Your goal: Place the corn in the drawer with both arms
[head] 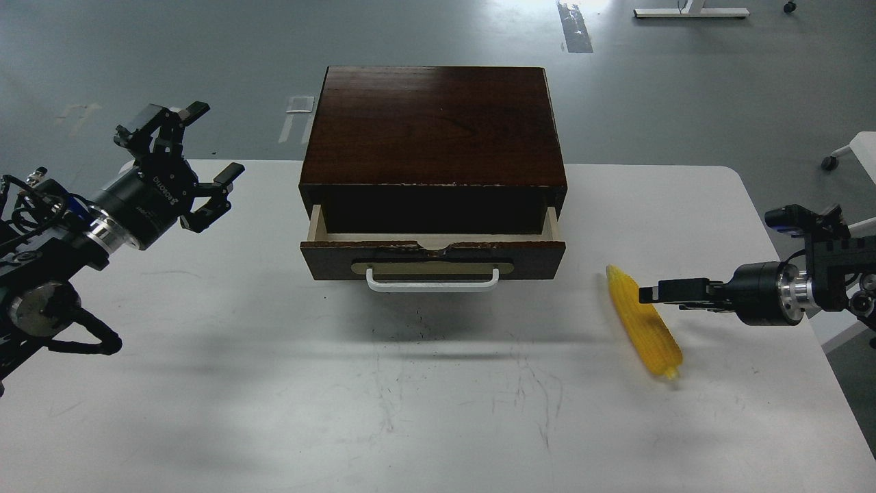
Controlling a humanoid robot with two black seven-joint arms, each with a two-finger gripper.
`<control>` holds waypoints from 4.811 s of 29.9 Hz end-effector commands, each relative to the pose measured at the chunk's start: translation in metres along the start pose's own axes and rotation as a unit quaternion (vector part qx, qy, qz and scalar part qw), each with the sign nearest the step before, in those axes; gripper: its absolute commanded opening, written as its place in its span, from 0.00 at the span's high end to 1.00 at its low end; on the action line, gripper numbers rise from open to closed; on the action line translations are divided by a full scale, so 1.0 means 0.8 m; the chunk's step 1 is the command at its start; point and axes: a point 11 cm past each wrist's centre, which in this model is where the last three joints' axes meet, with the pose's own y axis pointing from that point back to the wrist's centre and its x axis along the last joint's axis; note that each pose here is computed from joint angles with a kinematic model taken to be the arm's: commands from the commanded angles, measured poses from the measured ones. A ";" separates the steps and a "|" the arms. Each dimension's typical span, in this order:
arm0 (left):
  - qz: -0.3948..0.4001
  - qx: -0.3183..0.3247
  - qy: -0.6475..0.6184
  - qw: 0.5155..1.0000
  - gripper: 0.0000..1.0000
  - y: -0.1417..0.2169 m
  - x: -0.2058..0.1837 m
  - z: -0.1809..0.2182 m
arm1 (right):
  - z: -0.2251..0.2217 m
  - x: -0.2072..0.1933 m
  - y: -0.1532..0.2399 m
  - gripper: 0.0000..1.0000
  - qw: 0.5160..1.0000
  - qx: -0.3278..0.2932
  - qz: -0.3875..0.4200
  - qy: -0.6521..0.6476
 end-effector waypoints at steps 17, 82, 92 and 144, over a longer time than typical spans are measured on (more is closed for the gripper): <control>-0.002 0.001 -0.002 1.000 0.01 0.000 -0.001 0.000 | 0.000 -0.033 -0.040 0.70 0.997 -0.019 -0.064 0.041; -0.004 -0.017 -0.006 1.000 0.01 -0.002 -0.001 0.020 | -0.385 0.126 -0.062 0.93 0.706 0.030 -0.018 0.707; -0.004 -0.020 -0.007 1.000 0.01 -0.002 0.000 0.023 | -0.379 0.124 -0.063 0.59 0.713 0.032 -0.019 0.700; -0.012 -0.023 0.002 1.000 0.01 -0.005 -0.005 0.020 | -0.282 0.210 0.034 0.00 0.892 0.288 0.348 -0.028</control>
